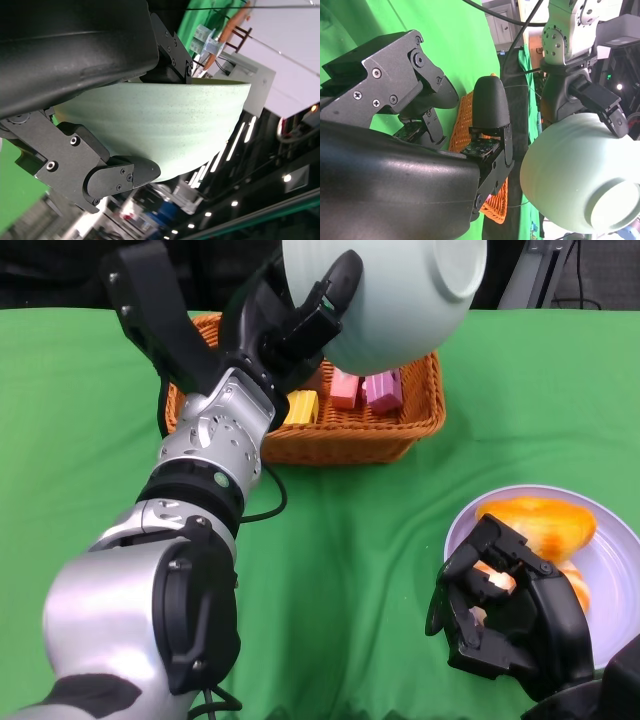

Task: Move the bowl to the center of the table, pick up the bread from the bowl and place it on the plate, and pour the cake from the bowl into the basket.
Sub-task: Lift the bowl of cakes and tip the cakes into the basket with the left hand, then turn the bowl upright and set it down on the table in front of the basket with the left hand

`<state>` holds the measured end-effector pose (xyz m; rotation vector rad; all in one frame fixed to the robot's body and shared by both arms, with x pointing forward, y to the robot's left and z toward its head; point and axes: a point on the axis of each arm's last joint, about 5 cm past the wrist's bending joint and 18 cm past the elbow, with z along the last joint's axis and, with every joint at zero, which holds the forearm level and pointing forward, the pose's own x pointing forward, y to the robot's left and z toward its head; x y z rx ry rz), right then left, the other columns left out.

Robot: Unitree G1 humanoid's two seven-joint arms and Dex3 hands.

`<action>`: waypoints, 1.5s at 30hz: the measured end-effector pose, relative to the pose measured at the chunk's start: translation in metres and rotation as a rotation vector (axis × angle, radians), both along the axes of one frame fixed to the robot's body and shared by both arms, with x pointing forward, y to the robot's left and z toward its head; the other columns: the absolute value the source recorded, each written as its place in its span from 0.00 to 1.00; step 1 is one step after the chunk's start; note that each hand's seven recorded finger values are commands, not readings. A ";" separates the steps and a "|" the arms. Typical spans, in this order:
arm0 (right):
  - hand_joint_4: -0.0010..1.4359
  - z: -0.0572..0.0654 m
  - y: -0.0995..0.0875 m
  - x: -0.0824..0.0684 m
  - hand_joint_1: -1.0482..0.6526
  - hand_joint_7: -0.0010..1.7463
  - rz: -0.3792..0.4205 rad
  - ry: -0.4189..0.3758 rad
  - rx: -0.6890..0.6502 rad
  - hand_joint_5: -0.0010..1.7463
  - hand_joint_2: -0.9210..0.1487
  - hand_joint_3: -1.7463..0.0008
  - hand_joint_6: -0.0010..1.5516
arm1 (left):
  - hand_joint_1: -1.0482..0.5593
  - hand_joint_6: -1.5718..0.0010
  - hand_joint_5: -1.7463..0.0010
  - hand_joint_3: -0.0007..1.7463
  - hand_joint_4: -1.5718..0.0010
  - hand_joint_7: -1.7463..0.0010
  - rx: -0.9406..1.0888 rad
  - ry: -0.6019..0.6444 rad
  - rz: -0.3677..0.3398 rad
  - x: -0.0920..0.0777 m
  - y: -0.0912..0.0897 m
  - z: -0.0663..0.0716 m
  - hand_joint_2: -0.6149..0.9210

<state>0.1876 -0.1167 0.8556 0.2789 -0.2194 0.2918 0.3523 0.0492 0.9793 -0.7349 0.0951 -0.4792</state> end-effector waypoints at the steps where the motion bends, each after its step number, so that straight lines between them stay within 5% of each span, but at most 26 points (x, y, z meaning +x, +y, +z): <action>1: 0.58 0.000 0.000 0.000 0.64 0.95 0.000 0.000 0.000 1.00 0.38 0.28 0.38 | 0.62 0.51 0.00 0.63 0.52 0.15 -0.002 0.003 -0.001 0.000 0.000 0.000 0.77; 13: 0.58 0.000 -0.001 0.000 0.63 0.94 -0.007 0.001 -0.001 1.00 0.42 0.27 0.39 | 0.62 0.62 0.00 0.61 0.53 0.03 -0.108 0.166 0.052 -0.001 -0.002 -0.002 0.82; 25: 0.58 0.000 -0.001 0.000 0.63 0.94 -0.008 0.000 0.005 1.00 0.42 0.26 0.39 | 0.61 0.57 0.00 0.60 0.52 0.08 -0.108 0.190 0.065 -0.001 -0.003 -0.002 0.83; 30: 0.58 0.000 -0.001 0.000 0.63 0.94 -0.008 0.000 0.004 1.00 0.42 0.26 0.40 | 0.61 0.53 0.00 0.63 0.51 0.13 -0.044 0.101 0.015 -0.001 -0.004 0.000 0.79; 36: 0.59 0.000 -0.001 0.000 0.63 0.94 -0.011 0.000 0.006 1.00 0.43 0.25 0.40 | 0.58 0.48 0.00 0.55 0.53 0.22 0.024 -0.009 -0.018 0.002 0.000 0.004 0.81; 45: 0.60 0.000 -0.001 0.000 0.62 0.95 -0.019 -0.009 0.011 1.00 0.45 0.23 0.40 | 0.57 0.55 0.00 0.58 0.54 0.12 0.191 -0.281 0.001 0.007 0.015 0.019 0.80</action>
